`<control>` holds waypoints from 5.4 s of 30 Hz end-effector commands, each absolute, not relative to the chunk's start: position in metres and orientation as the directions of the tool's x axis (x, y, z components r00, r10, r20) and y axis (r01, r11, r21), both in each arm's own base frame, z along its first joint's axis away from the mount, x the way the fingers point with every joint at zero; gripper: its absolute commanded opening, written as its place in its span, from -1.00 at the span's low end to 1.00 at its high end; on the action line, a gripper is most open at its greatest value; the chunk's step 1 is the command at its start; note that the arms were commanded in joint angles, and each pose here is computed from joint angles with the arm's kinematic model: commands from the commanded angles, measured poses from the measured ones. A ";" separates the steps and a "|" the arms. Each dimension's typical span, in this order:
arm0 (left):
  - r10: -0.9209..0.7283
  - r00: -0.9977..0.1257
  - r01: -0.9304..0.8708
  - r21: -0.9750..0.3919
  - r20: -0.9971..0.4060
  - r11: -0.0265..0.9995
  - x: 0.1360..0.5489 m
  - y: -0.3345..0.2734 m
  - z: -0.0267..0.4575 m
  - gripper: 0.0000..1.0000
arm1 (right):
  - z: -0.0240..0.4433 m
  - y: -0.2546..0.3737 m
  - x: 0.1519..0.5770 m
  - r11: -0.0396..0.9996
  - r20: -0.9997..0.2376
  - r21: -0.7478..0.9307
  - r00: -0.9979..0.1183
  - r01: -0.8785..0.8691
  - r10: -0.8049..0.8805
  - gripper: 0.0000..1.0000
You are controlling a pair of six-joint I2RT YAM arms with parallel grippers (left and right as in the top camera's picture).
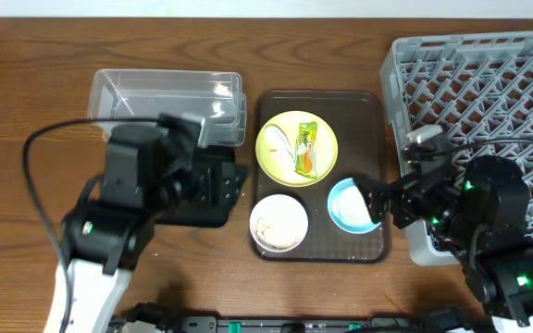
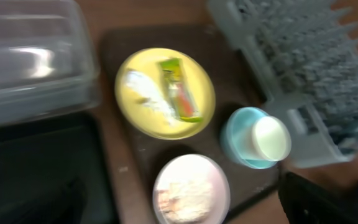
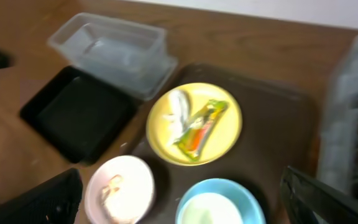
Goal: Sort waste into correct bins and load items into the dishwasher rack
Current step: 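Reach the left gripper to the yellow plate and grasp the white tissue, then carry the tissue left and release it into the clear plastic bin, then return the left gripper to the plate and grasp the yellow snack wrapper, then carry the wrapper left and drop it into the clear bin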
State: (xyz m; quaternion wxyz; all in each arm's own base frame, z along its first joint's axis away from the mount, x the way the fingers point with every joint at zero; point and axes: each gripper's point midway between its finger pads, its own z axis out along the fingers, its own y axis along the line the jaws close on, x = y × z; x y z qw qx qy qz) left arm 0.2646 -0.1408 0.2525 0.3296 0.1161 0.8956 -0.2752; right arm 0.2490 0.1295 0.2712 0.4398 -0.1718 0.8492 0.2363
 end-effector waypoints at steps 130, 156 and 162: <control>-0.109 -0.745 0.126 -0.299 -0.659 0.946 0.425 -0.161 0.160 -0.87 | 0.244 0.074 0.243 0.888 -0.611 0.452 -0.754 -0.085 0.239 0.99; -0.104 -0.693 0.101 -0.240 -0.713 0.966 0.376 -0.106 0.234 0.36 | 0.240 0.060 0.246 0.916 -0.624 0.400 -0.741 -0.030 0.248 0.99; -0.090 -0.704 0.154 -0.276 -0.705 0.949 0.359 -0.118 0.243 0.23 | 0.239 0.060 0.245 0.916 -0.621 0.400 -0.744 -0.029 0.247 0.98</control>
